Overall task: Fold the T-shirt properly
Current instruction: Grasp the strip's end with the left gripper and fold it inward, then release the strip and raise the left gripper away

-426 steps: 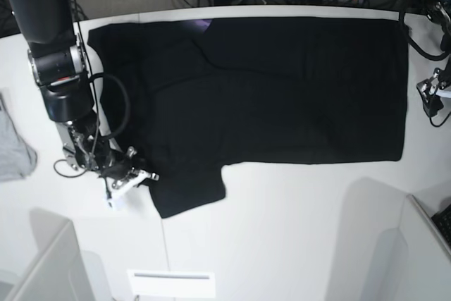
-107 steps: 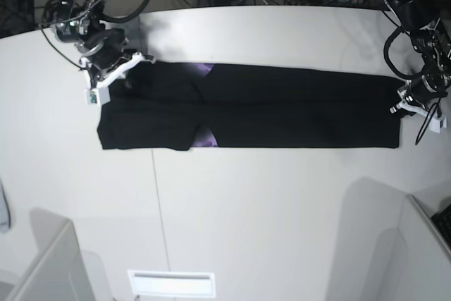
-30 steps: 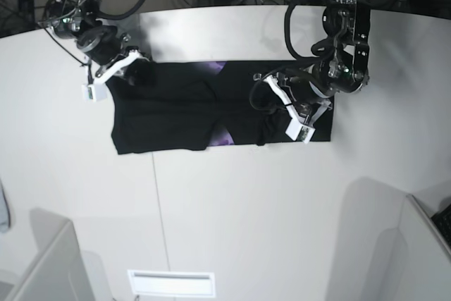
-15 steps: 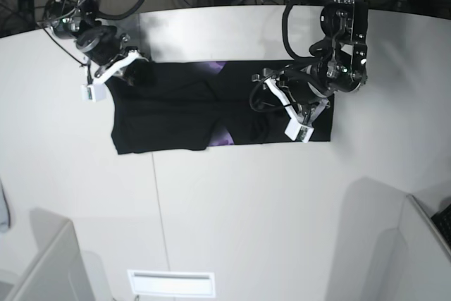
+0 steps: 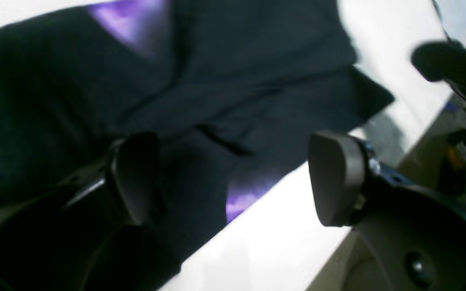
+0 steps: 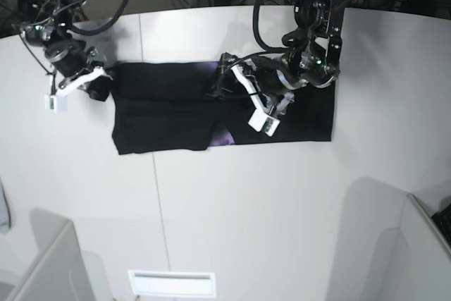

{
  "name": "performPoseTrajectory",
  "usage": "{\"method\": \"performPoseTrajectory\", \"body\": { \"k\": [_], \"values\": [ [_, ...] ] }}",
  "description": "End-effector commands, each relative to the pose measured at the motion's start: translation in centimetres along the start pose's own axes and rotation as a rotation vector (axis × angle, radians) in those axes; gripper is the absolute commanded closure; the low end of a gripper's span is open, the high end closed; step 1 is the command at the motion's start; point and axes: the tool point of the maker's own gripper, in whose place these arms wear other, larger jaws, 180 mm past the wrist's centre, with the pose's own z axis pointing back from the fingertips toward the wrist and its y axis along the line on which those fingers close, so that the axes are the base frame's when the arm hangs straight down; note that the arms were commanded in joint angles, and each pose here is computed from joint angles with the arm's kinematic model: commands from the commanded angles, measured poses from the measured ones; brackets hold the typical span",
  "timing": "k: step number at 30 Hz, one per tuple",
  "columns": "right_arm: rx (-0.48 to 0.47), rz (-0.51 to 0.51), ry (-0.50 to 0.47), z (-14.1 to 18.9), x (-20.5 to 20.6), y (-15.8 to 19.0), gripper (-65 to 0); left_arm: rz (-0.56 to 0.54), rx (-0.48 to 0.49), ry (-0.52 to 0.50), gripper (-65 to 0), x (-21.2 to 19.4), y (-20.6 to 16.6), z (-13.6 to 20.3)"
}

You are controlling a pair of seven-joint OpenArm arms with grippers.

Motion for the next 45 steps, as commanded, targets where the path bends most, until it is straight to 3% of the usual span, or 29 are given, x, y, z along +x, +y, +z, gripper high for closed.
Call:
{"method": "performPoseTrajectory", "body": {
  "k": [1,2,4,6,8,14,18,22,27,33,45],
  "values": [
    [0.0,0.041,-0.05,0.5,2.6,-0.2,0.0,-0.006,0.05,-0.05,-52.2,1.0,1.5,1.7],
    [-0.001,0.051,-0.026,0.4,3.0,-0.3,-1.4,0.007,0.093,-0.076,-47.9,1.1,2.7,3.2],
    [-0.011,0.062,0.003,0.5,3.8,-0.7,-19.4,0.042,0.187,-0.118,-35.9,1.1,5.4,6.0],
    [-0.007,0.064,0.033,0.2,4.5,-0.8,-36.3,0.103,0.303,-0.149,-17.9,0.3,8.9,9.1],
    [-0.004,0.06,0.064,-0.4,5.1,-1.3,-44.4,0.168,0.41,-0.166,0.0,-0.9,12.1,12.0],
    [0.028,-0.031,0.152,-3.3,4.3,-2.8,-43.4,0.286,0.671,-0.194,0.0,-4.3,18.4,20.1],
    [0.053,-0.092,0.199,-4.7,3.2,-3.2,-43.7,0.336,0.785,-0.216,0.0,-5.7,20.7,24.1],
    [0.069,-0.127,0.231,-5.5,2.2,-3.1,-43.8,0.35,0.829,-0.2,0.0,-7.0,22.4,26.2],
    [0.096,-0.126,0.298,-6.5,0.4,-2.2,-44.0,0.379,0.823,-0.164,0.0,-9.2,23.7,26.5],
    [0.203,-0.147,0.327,-7.4,-0.9,0.3,-43.5,0.375,0.835,-0.216,0.0,-9.2,24.9,26.6],
    [0.248,-0.129,0.375,-8.3,-3.1,2.8,-43.2,0.196,0.726,-0.047,0.0,-7.7,23.3,19.6]
  ]
}}
